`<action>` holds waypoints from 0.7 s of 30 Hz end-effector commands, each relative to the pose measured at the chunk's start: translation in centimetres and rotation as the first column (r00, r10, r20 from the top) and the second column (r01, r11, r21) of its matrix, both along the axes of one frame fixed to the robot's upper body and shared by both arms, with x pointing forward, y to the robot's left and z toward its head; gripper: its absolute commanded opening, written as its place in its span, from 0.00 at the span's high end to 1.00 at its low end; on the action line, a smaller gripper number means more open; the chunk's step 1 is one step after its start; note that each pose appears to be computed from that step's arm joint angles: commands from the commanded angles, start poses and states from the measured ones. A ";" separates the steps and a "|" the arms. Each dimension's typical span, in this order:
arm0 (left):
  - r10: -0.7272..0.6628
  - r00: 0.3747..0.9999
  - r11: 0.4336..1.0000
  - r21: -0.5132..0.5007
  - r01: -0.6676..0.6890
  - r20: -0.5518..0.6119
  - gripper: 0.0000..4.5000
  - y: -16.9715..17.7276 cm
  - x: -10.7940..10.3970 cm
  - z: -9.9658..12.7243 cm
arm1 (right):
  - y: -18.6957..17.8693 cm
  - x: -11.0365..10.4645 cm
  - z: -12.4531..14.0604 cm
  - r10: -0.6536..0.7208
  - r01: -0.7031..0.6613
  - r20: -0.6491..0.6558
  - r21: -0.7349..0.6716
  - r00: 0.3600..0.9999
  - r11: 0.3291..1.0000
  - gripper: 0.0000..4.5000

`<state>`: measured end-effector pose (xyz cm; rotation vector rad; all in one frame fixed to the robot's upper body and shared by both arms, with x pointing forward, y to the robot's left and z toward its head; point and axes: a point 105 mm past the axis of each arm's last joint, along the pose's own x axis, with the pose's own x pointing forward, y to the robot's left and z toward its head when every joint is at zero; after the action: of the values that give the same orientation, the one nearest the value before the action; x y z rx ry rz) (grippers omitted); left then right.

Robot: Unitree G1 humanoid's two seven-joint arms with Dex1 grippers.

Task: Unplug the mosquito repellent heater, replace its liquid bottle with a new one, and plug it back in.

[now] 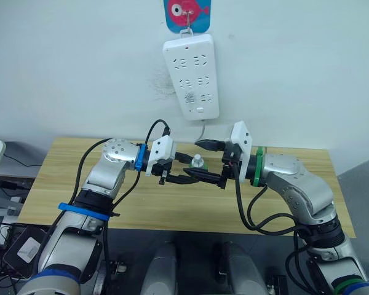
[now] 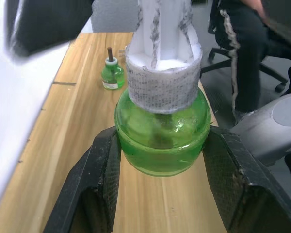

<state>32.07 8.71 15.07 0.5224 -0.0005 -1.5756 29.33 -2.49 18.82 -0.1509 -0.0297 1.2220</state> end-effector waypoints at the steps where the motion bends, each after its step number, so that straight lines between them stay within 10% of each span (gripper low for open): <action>1: -0.024 0.999 1.000 -0.010 0.024 0.038 0.52 -0.4 0.0 0.8 | -0.1 0.4 0.6 -0.027 0.026 0.056 0.012 0.998 1.000 0.01; 21: -0.026 0.999 1.000 -0.008 0.027 0.038 0.52 -0.2 -0.3 0.5 | -5.8 -1.1 0.4 0.074 -0.071 0.024 -0.111 0.997 0.991 0.01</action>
<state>31.95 8.72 14.62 0.5187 0.0128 -1.5859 29.14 -8.78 18.16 -0.2665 0.0560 1.2490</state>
